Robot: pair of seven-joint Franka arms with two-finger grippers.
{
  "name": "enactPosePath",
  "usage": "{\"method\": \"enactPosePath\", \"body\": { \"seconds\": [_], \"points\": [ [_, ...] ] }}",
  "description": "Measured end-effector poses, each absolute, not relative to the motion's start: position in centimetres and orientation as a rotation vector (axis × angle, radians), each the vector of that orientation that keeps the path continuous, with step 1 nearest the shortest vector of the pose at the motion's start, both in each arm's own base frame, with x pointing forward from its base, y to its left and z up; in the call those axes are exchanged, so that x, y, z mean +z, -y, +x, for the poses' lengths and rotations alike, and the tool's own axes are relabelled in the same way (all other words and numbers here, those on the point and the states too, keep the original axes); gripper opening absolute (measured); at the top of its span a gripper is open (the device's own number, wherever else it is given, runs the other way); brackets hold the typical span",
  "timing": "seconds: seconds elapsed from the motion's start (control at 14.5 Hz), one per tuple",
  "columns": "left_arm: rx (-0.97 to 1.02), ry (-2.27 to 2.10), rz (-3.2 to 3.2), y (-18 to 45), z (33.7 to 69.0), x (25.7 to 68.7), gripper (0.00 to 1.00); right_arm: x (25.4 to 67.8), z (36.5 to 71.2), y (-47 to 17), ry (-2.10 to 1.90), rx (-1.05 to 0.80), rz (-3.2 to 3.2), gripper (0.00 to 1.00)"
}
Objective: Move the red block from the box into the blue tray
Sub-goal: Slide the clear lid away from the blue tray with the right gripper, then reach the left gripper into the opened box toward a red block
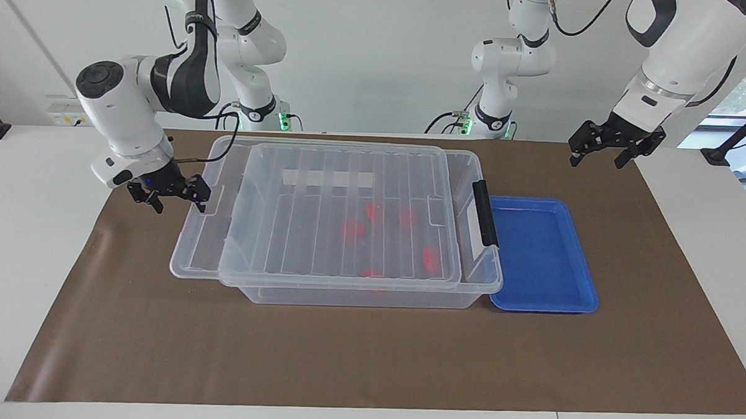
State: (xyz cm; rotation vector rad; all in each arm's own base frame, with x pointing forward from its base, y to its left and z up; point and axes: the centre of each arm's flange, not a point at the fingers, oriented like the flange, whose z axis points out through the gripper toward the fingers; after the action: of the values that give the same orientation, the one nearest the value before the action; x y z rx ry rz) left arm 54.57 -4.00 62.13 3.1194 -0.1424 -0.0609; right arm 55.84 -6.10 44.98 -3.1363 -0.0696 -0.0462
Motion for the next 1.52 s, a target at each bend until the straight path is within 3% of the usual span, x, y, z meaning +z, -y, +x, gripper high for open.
{"method": "enactPosePath", "body": {
  "seconds": [0.41, 0.83, 1.17, 1.52],
  "points": [
    [-0.063, 0.143, 3.119, 4.0, 54.6, 62.1, 1.00, 45.1, 55.0, 11.7, 0.159, -0.053, -3.138, 1.00],
    [-0.065, 0.183, 3.118, 5.4, 54.4, 62.0, 1.00, 45.1, 54.7, 12.8, 0.166, -0.052, -3.139, 1.00],
    [-0.018, 0.331, 3.106, 13.0, 53.6, 61.5, 1.00, 45.1, 54.5, 13.6, 0.190, -0.054, -3.138, 1.00],
    [0.079, 0.334, 3.087, 22.1, 52.0, 57.1, 1.00, 45.3, 54.1, 15.5, 0.218, -0.059, -3.139, 1.00]
  ]
}}
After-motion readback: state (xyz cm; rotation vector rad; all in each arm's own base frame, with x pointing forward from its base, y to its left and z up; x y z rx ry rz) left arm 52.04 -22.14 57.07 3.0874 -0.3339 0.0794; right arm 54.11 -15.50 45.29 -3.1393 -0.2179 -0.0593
